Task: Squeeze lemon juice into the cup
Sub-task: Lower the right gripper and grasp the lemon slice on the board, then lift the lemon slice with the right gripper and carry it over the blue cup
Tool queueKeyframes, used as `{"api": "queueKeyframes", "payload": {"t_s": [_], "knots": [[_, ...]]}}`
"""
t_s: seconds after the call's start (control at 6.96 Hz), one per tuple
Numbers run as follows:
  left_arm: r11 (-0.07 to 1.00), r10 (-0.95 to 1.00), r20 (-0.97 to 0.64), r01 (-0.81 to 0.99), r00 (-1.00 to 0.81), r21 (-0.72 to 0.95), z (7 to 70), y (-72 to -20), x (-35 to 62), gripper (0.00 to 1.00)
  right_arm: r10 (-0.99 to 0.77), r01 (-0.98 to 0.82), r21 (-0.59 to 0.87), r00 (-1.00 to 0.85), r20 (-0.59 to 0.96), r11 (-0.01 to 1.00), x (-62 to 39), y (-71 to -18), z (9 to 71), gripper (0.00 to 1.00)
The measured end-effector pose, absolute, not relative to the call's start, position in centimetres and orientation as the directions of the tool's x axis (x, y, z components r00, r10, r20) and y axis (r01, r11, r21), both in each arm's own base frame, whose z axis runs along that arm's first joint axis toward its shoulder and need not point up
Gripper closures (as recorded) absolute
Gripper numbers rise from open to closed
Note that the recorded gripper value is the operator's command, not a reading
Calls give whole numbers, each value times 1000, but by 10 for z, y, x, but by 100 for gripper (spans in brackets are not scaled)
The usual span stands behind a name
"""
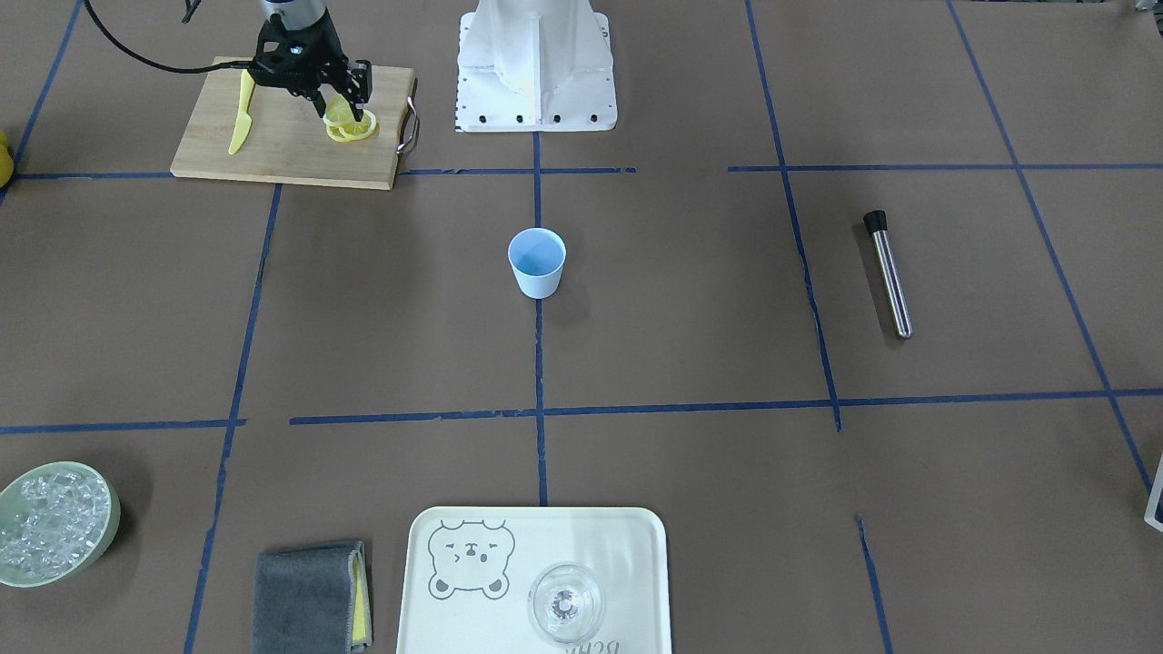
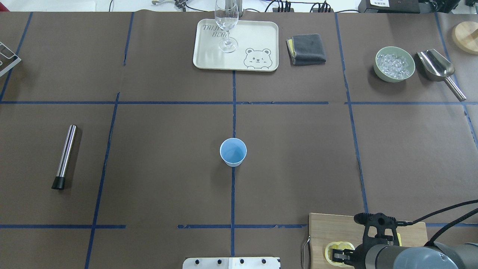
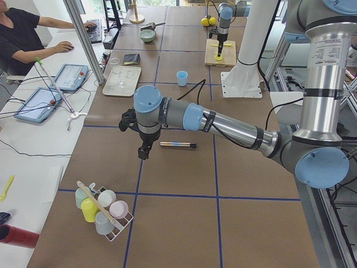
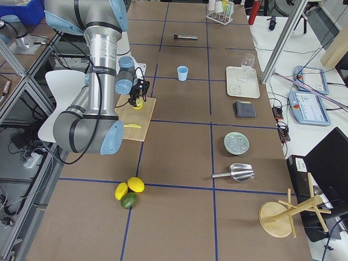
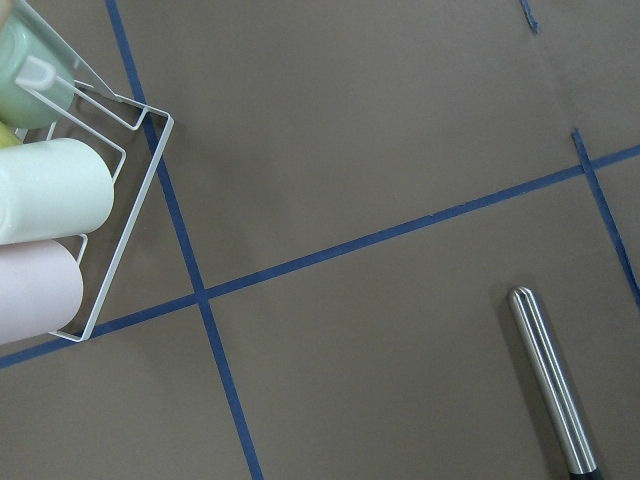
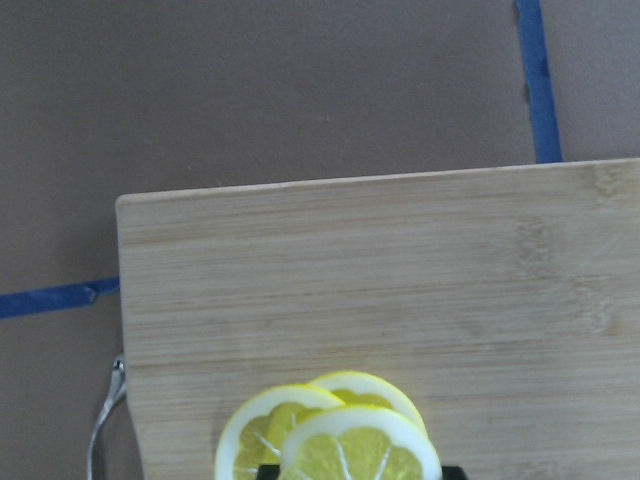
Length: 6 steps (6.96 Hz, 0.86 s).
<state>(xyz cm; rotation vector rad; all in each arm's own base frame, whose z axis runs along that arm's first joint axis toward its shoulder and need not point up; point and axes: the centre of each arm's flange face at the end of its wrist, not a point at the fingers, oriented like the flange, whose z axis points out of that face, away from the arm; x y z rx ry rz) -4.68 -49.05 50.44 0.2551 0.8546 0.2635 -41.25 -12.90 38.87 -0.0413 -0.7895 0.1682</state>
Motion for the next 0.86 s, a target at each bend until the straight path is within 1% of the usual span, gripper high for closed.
{"api": "queueKeyframes", "payload": {"t_s": [0.29,0.57,0.86], "knots": [[938,328,-710,-125,623,324,505,-488,-46,0,172,-142,-103,675,717,985,-404,-133,378,41],[938,328,-710,-125,623,324,505,-487,-46,0,208,-186,-116,618,758,976,-396,-155,350,41],[938,328,-710,-125,623,324,505,-487,-46,0,245,-244,-128,544,803,961,-410,-188,309,41]]}}
